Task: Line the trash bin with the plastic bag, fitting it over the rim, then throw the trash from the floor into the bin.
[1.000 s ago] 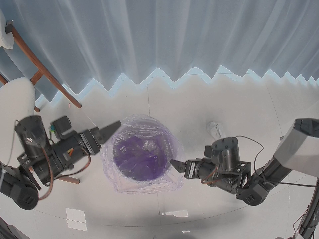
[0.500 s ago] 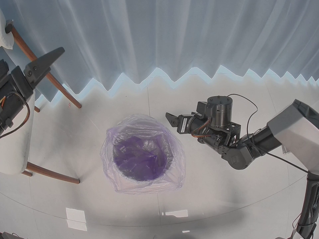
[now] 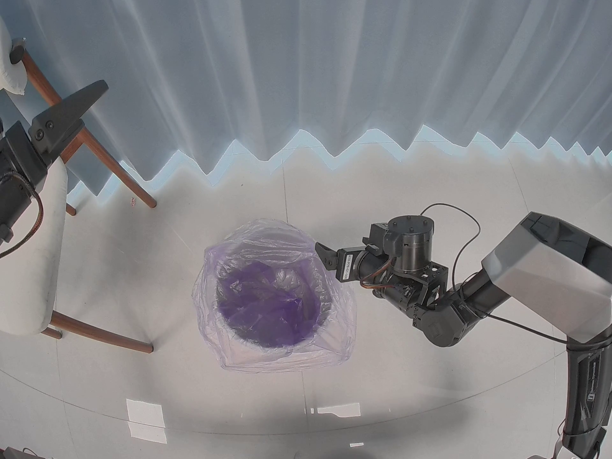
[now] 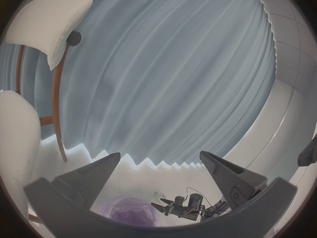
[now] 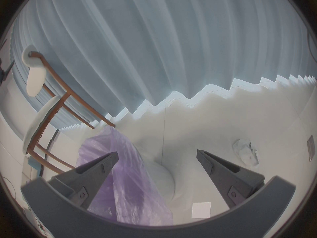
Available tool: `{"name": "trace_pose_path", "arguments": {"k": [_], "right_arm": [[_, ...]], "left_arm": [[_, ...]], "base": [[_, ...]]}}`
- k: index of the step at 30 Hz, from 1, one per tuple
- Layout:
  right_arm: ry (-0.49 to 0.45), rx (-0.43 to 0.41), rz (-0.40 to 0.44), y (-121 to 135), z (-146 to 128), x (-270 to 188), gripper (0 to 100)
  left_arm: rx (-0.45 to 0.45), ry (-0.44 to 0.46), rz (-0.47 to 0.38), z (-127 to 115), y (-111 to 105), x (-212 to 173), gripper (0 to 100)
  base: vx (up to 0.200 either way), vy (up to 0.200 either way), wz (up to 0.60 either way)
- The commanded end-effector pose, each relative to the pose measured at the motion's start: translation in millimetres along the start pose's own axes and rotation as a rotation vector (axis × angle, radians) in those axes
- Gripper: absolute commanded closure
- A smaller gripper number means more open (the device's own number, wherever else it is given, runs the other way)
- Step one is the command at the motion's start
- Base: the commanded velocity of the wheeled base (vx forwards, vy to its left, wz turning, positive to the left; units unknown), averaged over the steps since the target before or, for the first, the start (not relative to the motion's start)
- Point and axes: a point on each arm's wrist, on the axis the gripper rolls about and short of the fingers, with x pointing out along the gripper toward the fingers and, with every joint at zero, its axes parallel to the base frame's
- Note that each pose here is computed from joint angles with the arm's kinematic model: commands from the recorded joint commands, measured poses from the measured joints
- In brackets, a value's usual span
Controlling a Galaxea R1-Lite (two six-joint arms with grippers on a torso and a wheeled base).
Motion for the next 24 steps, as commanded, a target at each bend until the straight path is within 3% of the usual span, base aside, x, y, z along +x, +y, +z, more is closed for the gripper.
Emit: {"name": "trace_pose_path", "arguments": {"k": [1, 12, 18, 19, 24], "right_arm": [[0.017, -0.032, 0.014, 3, -18, -7, 0], [0.039, -0.049, 0.020, 1, -34, -2, 0], [-0.004, -0.042, 0.025, 2, -27, 4, 0], [-0.004, -0.042, 0.025, 2, -27, 4, 100], [-0.019, -0.036, 0.017, -1, -21, 3, 100]], "left_arm": [[-0.003, 0.011, -0.003, -3, 0, 0, 0], [-0.004, 0.017, -0.002, -4, 1, 0, 0], [-0.006, 0.021, -0.006, -5, 0, 0, 0], [-0.006, 0.021, -0.006, -5, 0, 0, 0], [-0.013, 0.035, -0.016, -9, -1, 0, 0]], "base": [[0.000, 0.000, 0.00], [0.000, 0.000, 0.00], [0.000, 0.000, 0.00], [0.000, 0.000, 0.00], [0.000, 0.000, 0.00]]}}
